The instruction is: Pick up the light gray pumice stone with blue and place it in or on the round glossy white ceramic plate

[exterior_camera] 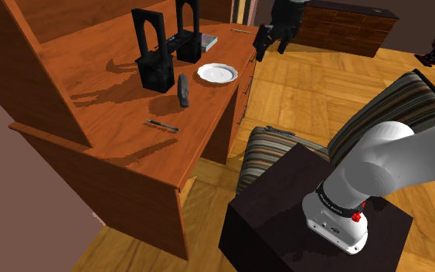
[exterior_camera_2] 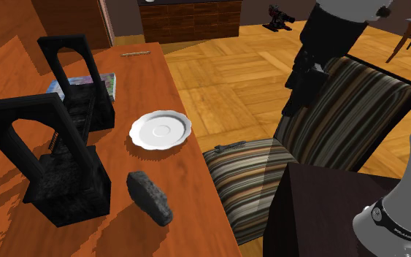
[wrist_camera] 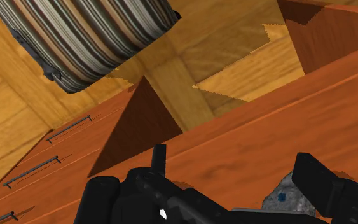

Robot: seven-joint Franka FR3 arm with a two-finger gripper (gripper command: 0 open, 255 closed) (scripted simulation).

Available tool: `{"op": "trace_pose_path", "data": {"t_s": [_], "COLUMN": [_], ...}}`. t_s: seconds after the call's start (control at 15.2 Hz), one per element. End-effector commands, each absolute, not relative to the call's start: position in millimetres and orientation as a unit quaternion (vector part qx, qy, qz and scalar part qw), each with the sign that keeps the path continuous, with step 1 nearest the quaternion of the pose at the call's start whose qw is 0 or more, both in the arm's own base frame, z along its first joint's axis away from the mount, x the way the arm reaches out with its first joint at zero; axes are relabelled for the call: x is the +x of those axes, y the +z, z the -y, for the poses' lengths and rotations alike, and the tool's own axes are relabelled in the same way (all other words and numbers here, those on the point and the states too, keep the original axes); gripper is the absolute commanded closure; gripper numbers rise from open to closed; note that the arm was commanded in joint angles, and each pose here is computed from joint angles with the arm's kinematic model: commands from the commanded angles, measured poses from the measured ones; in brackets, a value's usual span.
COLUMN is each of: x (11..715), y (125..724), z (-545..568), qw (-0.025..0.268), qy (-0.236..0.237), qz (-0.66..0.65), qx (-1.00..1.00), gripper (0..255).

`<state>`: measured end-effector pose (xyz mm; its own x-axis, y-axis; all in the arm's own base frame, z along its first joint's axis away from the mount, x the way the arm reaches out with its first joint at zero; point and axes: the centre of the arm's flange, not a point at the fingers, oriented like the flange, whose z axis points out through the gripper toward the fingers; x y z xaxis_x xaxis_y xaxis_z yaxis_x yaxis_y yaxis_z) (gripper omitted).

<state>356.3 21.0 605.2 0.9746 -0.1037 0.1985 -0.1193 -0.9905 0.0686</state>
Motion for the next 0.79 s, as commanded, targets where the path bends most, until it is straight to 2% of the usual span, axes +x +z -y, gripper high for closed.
{"op": "trace_pose_path", "data": {"t_s": [0.0,0.73], "x": [376.0,482.0], "y": [593.2,531.1], "z": [-39.6,-127.3], "qw": [0.043,0.060], "qy": [0.098,0.097], "qz": [0.070,0.140], "qx": [0.992,0.983], "gripper": [0,0]}}
